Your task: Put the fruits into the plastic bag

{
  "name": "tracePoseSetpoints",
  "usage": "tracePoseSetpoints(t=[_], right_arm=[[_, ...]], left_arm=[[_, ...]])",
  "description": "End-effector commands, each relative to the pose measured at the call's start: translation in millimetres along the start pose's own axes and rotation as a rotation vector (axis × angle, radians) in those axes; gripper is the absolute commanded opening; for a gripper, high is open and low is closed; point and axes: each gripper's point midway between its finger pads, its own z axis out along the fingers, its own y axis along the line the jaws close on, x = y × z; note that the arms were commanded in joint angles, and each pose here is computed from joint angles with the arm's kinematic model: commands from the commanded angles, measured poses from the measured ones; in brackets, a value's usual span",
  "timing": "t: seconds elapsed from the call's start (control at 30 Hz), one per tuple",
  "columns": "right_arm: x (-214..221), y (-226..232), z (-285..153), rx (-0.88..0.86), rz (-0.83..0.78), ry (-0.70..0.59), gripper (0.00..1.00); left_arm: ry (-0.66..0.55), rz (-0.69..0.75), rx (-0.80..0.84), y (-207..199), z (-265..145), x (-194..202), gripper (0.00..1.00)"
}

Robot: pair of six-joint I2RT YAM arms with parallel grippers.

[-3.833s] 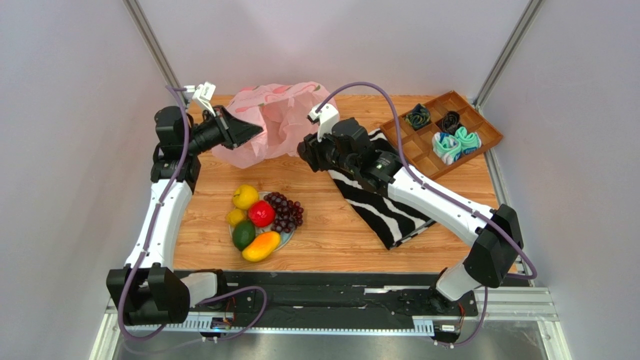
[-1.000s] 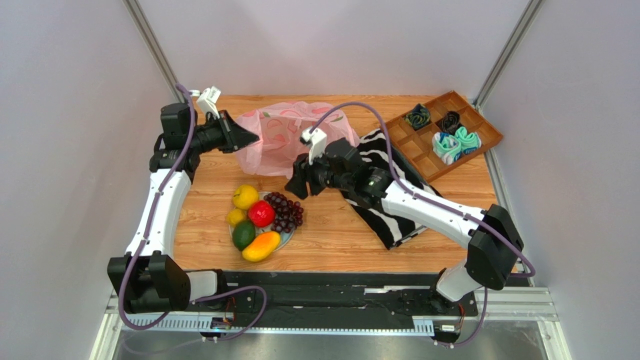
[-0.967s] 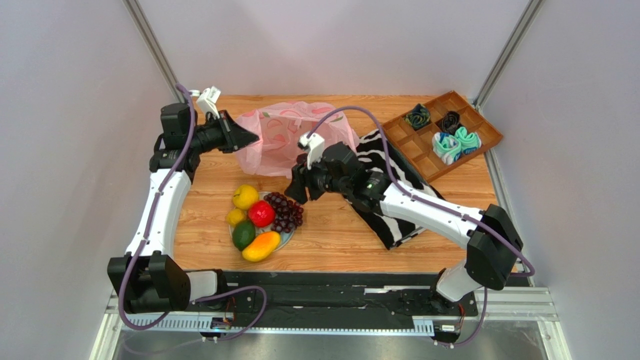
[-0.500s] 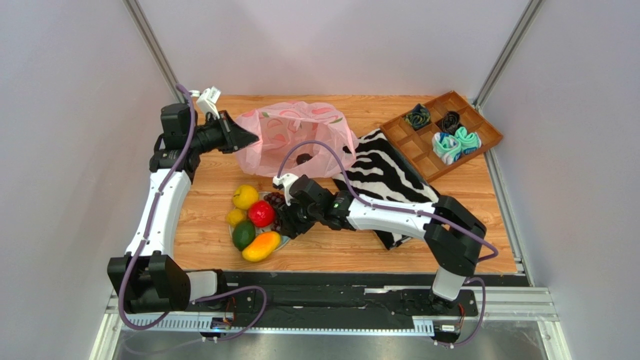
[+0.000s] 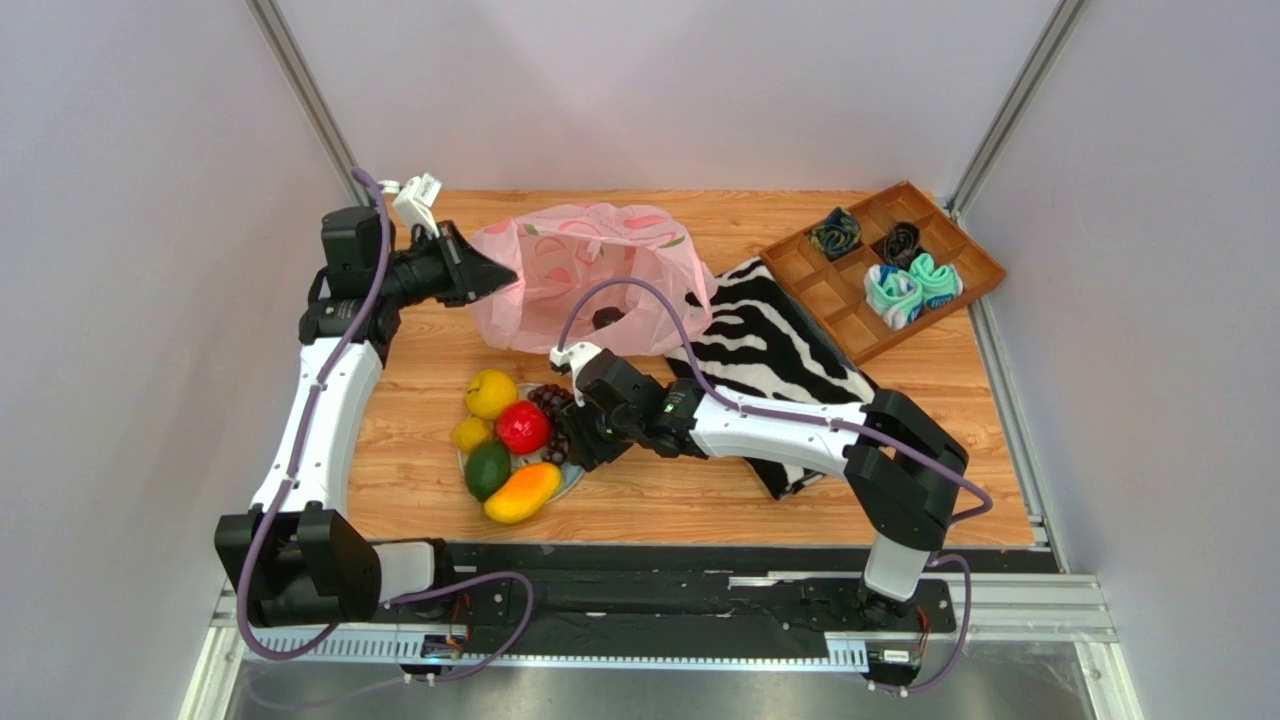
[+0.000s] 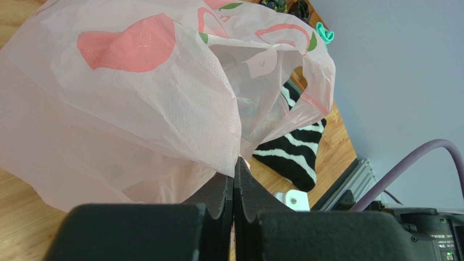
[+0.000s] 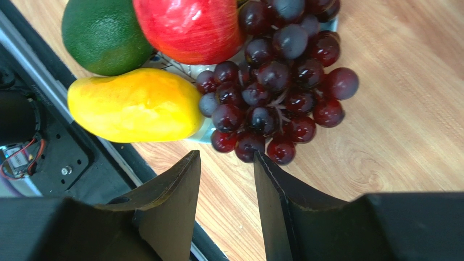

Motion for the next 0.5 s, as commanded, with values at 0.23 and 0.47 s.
tracePoseSetpoints(t=[0.23, 0.47], right_arm=[[-14.1, -11.5, 1.1, 0.079, -0.004, -0.042, 0.46], [-16.2, -11.5, 2.3, 0.081, -0.008, -0.046, 0.46]], left_arm=[[-0.033, 0.056, 0.019, -10.2, -4.8, -15.0, 0.00], [-0.031, 0.054, 0.023, -10.9, -4.2, -14.6, 0.00]])
